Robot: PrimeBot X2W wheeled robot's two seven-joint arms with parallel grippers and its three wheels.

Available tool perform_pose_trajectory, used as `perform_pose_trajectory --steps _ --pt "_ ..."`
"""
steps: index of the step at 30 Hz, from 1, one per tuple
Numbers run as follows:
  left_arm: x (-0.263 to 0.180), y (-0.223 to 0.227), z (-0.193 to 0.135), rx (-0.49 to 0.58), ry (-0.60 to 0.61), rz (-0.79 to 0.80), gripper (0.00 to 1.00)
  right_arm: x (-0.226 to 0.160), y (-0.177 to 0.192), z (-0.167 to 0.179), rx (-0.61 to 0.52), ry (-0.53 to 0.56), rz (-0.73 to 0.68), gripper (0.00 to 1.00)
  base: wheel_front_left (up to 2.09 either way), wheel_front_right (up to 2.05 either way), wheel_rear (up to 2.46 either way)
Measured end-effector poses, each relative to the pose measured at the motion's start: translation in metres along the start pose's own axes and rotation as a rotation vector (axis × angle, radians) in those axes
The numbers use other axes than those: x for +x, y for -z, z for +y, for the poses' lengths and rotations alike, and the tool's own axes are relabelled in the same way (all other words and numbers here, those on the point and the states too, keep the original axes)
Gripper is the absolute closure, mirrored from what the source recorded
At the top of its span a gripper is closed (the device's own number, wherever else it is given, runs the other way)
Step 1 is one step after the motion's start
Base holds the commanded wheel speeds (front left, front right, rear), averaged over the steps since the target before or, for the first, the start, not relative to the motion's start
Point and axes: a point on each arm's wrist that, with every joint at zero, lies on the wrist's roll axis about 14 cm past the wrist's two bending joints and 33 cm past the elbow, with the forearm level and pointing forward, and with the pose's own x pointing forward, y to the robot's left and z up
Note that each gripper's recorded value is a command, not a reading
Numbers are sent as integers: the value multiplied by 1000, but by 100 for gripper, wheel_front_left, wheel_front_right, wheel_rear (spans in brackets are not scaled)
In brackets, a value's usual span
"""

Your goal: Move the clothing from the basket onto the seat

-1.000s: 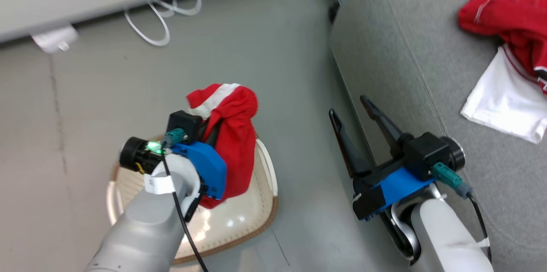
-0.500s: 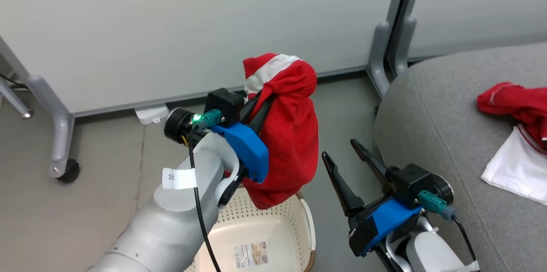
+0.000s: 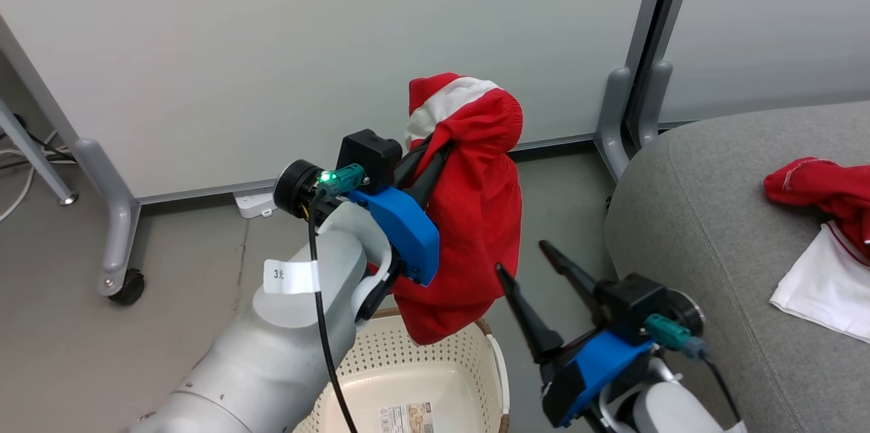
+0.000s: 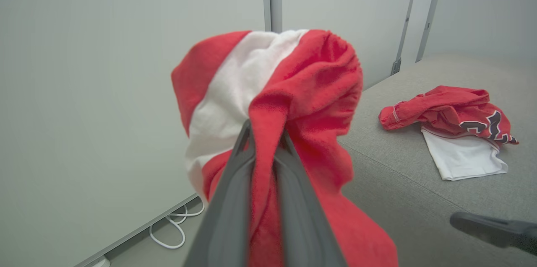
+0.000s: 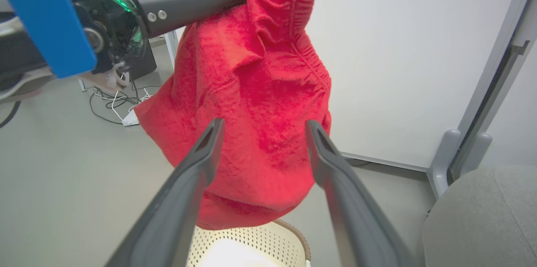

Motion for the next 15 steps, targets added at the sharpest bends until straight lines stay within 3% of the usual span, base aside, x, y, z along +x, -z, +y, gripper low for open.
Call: perform_pose_trajectory --steps 6,15 --pt "7 6 -12 -13 43 12 100 20 -1 19 -20 -86 17 0 0 0 0" --pt "16 2 -28 -20 113 0 100 50 25 10 -64 -116 116 0 0 0 0"
